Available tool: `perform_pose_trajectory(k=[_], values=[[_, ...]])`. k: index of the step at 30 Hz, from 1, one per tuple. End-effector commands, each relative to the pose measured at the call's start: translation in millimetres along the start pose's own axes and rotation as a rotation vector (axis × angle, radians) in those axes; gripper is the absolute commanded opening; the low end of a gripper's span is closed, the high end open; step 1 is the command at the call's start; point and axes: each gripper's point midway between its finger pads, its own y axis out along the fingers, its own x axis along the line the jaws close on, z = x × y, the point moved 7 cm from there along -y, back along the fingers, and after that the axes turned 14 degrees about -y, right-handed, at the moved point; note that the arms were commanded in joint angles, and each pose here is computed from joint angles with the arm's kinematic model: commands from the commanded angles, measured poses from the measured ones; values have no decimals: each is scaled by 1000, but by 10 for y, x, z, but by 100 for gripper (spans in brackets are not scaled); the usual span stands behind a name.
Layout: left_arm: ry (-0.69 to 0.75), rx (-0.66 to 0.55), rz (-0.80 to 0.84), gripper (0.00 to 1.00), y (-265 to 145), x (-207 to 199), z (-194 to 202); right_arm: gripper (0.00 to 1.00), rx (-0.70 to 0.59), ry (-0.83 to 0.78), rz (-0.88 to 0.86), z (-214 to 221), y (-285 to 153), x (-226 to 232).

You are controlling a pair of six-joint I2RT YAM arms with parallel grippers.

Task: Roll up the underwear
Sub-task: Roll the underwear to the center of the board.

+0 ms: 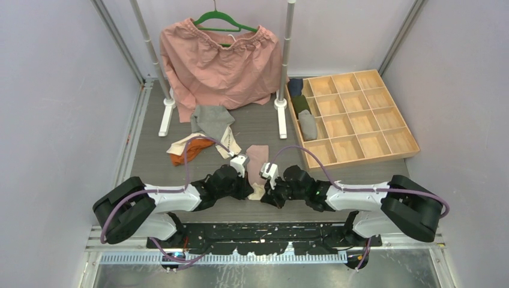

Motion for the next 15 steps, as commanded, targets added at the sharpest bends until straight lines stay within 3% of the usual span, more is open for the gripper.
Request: perform_pose_trajectory(k=[1,15], values=[[17,43,-80,1,2,141,95,1,-81,2,68,-257,110,-101],[15,50,-81,1,12,146,108,1,-9,52,380,-150,102,-425]])
